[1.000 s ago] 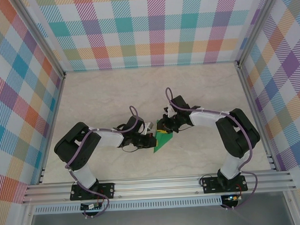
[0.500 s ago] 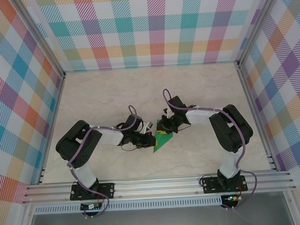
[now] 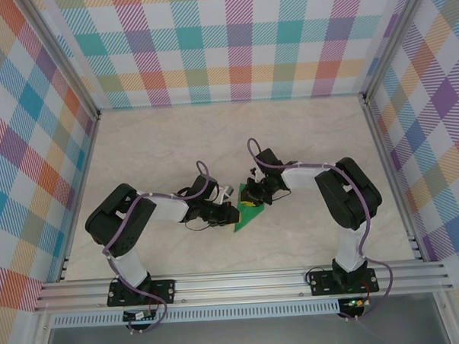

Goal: Fold a paper plane with a square sheet of paper (pick it up from the middle)
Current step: Fourth fold the wing at the center of the table.

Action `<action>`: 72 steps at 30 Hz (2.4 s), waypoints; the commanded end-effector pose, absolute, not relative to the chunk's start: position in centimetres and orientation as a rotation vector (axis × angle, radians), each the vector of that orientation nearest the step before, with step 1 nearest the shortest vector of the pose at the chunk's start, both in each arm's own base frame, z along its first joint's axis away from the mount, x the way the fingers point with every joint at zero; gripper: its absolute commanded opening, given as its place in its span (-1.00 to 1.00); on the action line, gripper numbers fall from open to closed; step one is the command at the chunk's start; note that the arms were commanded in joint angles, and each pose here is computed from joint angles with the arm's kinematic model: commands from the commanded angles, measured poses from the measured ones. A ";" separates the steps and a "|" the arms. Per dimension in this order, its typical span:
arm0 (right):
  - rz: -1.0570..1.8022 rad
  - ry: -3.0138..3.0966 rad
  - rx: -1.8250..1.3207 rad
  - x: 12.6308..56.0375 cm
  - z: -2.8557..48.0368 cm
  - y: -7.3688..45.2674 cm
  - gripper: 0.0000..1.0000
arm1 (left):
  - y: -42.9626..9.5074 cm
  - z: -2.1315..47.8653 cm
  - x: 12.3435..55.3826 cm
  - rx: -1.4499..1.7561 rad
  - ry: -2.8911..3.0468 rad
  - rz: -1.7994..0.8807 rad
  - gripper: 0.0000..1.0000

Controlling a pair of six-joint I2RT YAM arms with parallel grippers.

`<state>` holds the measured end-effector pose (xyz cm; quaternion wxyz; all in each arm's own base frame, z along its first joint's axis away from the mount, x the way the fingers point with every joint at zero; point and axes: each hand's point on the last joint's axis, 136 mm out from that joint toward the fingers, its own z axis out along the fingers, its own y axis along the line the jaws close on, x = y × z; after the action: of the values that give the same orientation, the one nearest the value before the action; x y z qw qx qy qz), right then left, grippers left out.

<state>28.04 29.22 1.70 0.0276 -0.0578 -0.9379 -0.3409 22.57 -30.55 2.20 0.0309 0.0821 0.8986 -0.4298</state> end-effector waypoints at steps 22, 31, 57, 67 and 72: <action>-0.878 -2.877 -0.188 26.3 -2.0 27.6 -0.74 | -28.4 1.6 21.3 0.139 2.832 -1.267 -0.88; -0.860 -2.874 -0.186 26.1 -2.2 27.4 -0.74 | -27.7 0.2 20.2 0.118 2.898 -1.241 -1.00; -0.821 -2.877 -0.186 25.7 -2.8 26.9 -0.74 | -27.3 1.8 18.7 0.170 2.894 -1.278 -0.67; -0.810 -2.872 -0.187 25.4 -3.1 26.7 -0.74 | -27.3 1.7 18.6 0.166 2.902 -1.275 -0.88; -0.786 -2.872 -0.184 25.3 -3.4 26.6 -0.74 | -26.4 0.8 17.4 0.194 2.974 -1.214 -0.92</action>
<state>27.54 29.57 1.40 0.0392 -0.0378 -0.9352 -0.3500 19.53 -27.90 1.96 0.0058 0.0630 0.9123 -0.4047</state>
